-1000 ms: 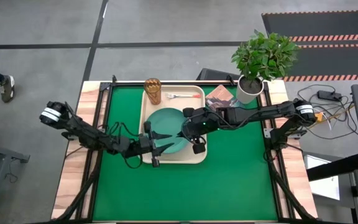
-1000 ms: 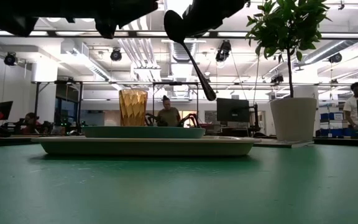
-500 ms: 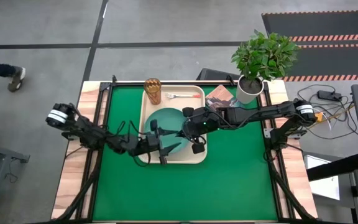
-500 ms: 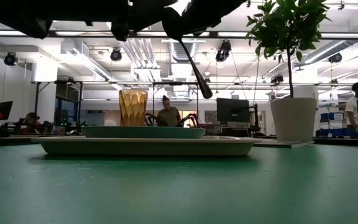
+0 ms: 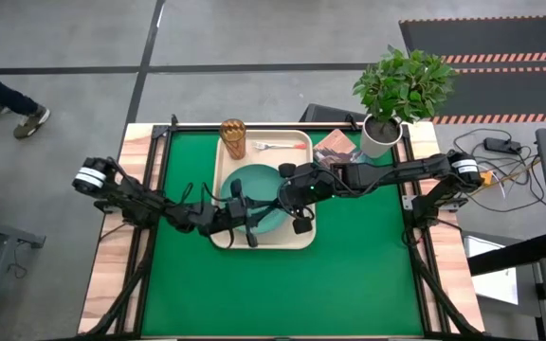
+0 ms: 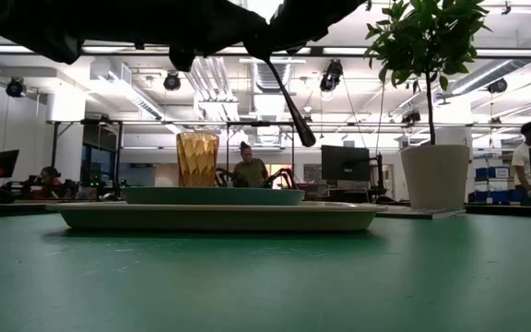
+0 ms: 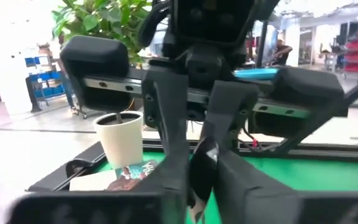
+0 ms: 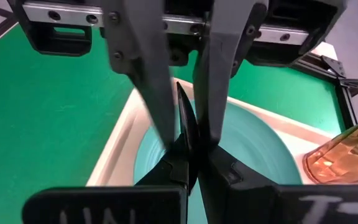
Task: Pick and place plate/cup/fork/spoon on tray
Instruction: Put the black spoon on the white tray to the top right of the green plate
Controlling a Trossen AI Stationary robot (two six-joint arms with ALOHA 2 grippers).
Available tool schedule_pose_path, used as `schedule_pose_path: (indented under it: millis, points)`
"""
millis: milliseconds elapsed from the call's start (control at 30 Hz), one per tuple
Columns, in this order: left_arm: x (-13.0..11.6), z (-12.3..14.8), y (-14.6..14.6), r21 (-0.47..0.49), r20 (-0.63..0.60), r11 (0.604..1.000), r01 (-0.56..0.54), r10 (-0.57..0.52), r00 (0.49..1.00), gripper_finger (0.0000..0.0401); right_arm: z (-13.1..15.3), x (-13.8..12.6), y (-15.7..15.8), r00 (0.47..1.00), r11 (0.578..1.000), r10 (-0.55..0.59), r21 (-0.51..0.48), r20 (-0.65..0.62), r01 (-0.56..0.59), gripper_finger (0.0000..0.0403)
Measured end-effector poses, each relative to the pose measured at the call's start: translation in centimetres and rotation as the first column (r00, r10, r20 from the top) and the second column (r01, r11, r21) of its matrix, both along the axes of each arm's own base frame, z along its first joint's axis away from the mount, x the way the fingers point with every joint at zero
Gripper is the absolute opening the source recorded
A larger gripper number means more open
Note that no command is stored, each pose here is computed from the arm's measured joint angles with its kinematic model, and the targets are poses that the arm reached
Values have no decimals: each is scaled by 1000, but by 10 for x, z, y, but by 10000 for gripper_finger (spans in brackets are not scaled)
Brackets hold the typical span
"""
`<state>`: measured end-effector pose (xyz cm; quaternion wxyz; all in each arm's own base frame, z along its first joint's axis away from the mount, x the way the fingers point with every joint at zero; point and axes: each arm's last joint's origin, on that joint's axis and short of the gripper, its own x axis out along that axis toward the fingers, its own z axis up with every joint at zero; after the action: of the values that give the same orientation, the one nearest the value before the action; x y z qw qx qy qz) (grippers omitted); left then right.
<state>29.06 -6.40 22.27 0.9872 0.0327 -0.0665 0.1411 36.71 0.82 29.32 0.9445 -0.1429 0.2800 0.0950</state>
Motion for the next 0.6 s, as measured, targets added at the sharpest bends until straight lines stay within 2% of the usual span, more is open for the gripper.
schedule_pose_path:
  millis: [67, 167, 433, 600]
  points:
    - [1, 0, 0, -15, 4, 1000, -11, 11, 1000, 14, 0, 0, 0, 1000, 1000, -7, 10, -5, 7, 9]
    - [2, 1, 0, -34, 9, 999, -21, 22, 1000, 5, -1, 0, 0, 1000, 1000, -11, 17, -9, 12, 21]
    - [0, 2, -1, -69, 16, 993, -91, 93, 996, 1, 3, 1, -3, 993, 994, -114, 1, 20, 114, 111]
    - [-3, 2, -4, -98, 9, 969, -227, 229, 973, 1, 16, -7, -7, 978, 979, -201, -29, 59, 203, 154]
